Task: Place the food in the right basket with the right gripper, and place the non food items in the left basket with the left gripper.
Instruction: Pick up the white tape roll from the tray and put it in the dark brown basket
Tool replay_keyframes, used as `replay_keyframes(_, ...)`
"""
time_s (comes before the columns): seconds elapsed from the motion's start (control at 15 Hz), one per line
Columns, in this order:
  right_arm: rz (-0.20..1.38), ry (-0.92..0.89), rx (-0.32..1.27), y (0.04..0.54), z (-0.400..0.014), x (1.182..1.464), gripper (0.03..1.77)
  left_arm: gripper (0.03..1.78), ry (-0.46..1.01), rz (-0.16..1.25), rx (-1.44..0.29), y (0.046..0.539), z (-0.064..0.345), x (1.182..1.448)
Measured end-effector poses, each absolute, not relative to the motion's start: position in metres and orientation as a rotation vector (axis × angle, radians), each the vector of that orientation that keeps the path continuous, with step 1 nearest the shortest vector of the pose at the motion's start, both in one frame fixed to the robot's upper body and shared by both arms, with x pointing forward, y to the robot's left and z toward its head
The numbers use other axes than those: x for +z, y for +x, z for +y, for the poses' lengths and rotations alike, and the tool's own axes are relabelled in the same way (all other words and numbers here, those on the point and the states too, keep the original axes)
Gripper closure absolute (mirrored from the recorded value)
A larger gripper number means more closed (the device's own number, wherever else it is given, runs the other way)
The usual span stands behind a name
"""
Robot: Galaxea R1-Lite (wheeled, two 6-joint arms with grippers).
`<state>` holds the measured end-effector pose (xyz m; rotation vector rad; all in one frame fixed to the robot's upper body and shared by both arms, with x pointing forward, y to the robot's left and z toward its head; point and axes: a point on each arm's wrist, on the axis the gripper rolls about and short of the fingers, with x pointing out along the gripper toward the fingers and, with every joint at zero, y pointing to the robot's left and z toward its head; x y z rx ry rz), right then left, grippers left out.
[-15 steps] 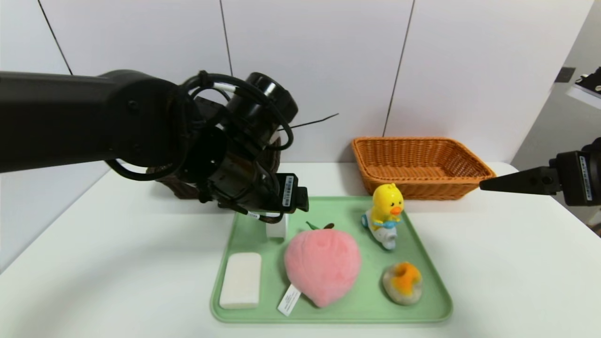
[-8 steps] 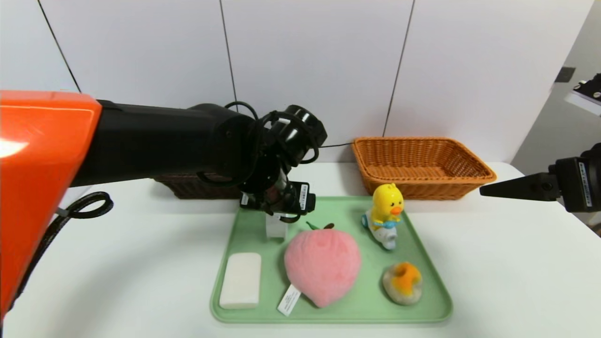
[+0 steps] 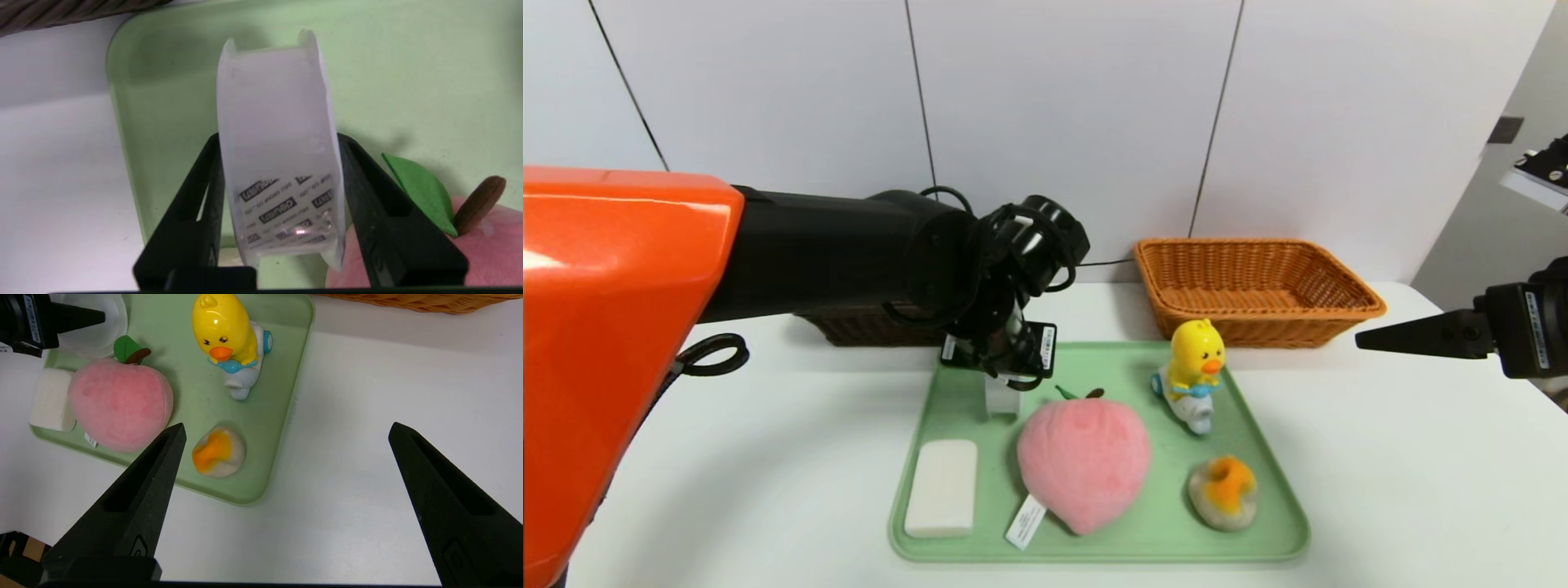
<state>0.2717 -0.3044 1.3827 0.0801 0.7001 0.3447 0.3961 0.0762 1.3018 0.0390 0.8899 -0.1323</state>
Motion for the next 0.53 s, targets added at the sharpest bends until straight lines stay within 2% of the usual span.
replay_keyframes(0.07, 0.700, 0.080, 0.344, 0.272, -0.304, 1.383, 0.09, 1.02, 0.038, 0.889, -0.132, 0.395, 0.077, 1.304)
replay_keyframes(0.13, 0.700, 0.080, 0.345, 0.272, -0.304, 1.383, 0.09, 1.22, 0.034, 0.884, -0.133, 0.394, 0.079, 1.307)
replay_keyframes(0.53, 0.698, 0.082, 0.344, 0.272, -0.304, 1.383, 0.09, 1.25, 0.036, 0.887, -0.136, 0.378, 0.091, 1.329)
